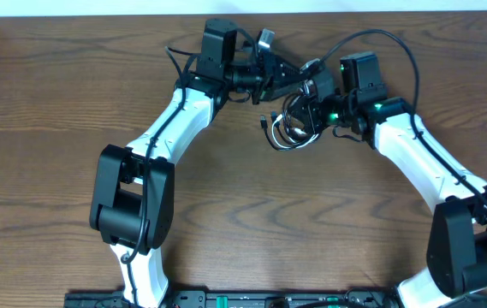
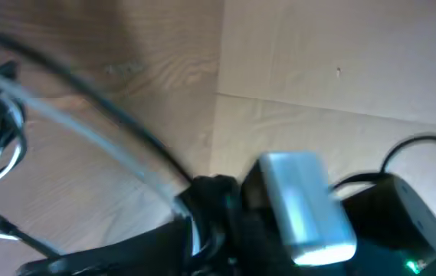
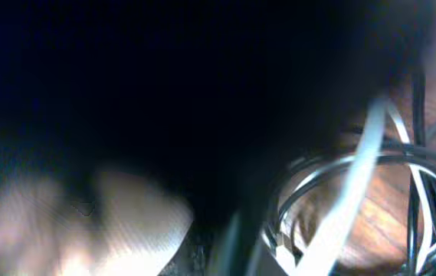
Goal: Untangle cables
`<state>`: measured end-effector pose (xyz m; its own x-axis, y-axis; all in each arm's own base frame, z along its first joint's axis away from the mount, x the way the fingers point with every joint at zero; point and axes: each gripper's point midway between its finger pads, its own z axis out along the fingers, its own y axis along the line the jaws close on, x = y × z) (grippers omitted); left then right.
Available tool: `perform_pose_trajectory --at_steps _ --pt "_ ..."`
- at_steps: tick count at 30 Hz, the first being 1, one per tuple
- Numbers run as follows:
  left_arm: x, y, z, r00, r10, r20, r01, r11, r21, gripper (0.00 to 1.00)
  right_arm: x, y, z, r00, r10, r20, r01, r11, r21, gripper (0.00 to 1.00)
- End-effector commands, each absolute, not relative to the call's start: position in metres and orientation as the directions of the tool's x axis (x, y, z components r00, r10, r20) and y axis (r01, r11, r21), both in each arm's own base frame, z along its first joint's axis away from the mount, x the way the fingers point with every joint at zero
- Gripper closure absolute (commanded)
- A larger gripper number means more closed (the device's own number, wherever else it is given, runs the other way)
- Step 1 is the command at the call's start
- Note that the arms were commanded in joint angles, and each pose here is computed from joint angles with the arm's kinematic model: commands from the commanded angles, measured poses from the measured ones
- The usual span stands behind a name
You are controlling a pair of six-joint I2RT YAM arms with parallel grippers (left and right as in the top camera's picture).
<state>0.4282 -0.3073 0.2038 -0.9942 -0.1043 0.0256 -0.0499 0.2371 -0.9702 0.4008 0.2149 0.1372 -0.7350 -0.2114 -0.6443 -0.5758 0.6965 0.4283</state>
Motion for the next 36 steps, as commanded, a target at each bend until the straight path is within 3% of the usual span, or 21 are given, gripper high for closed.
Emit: perform_pose_trajectory --at_steps 1,2,4,9,14,19,24,32,36 --pt "0.435 -0.298 0.207 -0.982 -0.137 -0.126 0.080 0.301 -0.950 0.38 0.400 0.207 0.192 -0.709 -0.105 -0.697 -0.553 0.696 0.458 0.99" --pt "0.437 -0.296 0.201 -0.979 -0.143 -0.147 0.093 0.329 -0.940 0.27 0.399 0.206 0.204 -0.699 -0.087 -0.709 -0.552 0.696 0.459 0.99" --pt "0.438 -0.293 0.193 -0.972 -0.141 -0.186 0.123 0.370 -0.921 0.17 0.395 0.202 0.224 -0.685 -0.050 -0.727 -0.545 0.696 0.466 0.99" --pt "0.436 -0.283 0.168 -0.969 -0.147 -0.198 0.106 0.477 -0.872 0.11 0.384 0.193 0.262 -0.661 0.024 -0.750 -0.529 0.694 0.488 0.99" --pt "0.432 -0.281 0.162 -0.955 -0.074 -0.287 0.211 0.507 -0.836 0.06 0.375 0.196 0.272 -0.669 0.038 -0.742 -0.537 0.666 0.518 0.99" --pt "0.426 -0.280 0.159 -0.923 0.018 -0.384 0.338 0.511 -0.790 0.06 0.372 0.194 0.268 -0.697 0.046 -0.716 -0.515 0.662 0.544 0.99" --pt "0.410 -0.290 0.168 -0.867 0.129 -0.482 0.489 0.408 -0.771 0.06 0.368 0.198 0.271 -0.703 0.043 -0.710 -0.533 0.631 0.565 0.99" --pt "0.390 -0.313 0.165 -0.826 0.215 -0.521 0.563 0.347 -0.750 0.10 0.368 0.197 0.272 -0.703 0.045 -0.710 -0.532 0.628 0.568 0.99" --pt "0.391 -0.312 0.145 -0.839 0.229 -0.493 0.541 0.441 -0.716 0.15 0.369 0.195 0.272 -0.702 0.048 -0.710 -0.531 0.629 0.567 0.99"
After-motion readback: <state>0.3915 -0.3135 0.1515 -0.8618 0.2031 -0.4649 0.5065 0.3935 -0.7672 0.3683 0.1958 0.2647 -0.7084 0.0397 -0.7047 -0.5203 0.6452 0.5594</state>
